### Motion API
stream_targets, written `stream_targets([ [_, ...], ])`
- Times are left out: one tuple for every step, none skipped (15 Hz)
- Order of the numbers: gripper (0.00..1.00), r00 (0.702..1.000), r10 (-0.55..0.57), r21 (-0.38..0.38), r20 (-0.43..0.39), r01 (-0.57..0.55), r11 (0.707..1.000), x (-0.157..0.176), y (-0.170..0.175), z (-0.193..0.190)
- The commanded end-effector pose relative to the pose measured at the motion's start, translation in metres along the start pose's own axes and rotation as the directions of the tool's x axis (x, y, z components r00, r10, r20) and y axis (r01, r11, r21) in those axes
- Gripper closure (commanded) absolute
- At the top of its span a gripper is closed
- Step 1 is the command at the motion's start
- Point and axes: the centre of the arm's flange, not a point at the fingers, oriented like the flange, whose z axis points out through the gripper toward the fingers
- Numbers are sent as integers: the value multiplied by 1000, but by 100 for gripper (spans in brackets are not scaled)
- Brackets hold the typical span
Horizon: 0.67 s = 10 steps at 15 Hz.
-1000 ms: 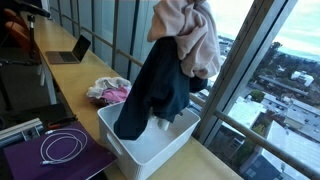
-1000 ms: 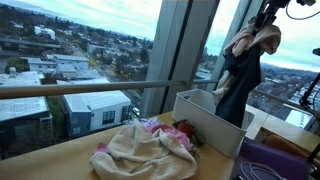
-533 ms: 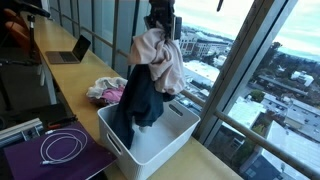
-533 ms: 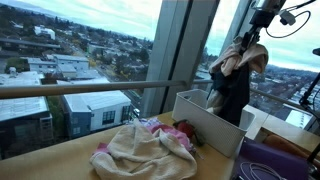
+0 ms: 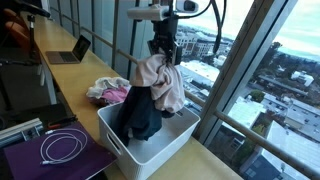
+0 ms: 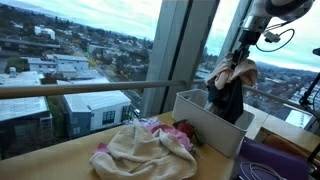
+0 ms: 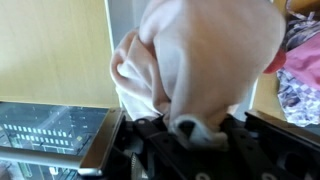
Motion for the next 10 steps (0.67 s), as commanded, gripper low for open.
stream_targets([
  [95, 1000, -9, 4, -24, 9, 1000, 13, 14, 12],
  [95, 1000, -11, 6, -22, 11, 1000, 14, 15, 17],
  [57, 1000, -16, 7, -16, 16, 1000, 14, 15, 21],
  [56, 1000, -19, 7, -10, 20, 1000, 13, 14, 24],
  [49, 1000, -20, 7, -4, 20, 1000, 13, 14, 26],
  [42, 1000, -15, 4, 1, 15, 1000, 13, 14, 24],
  [36, 1000, -13, 5, 0, 13, 1000, 13, 14, 21],
  [28, 1000, -12, 1, -6, 12, 1000, 13, 14, 16],
  [21, 1000, -11, -4, -11, 11, 1000, 12, 12, 10],
  [13, 1000, -11, -7, -18, 11, 1000, 11, 10, 4],
])
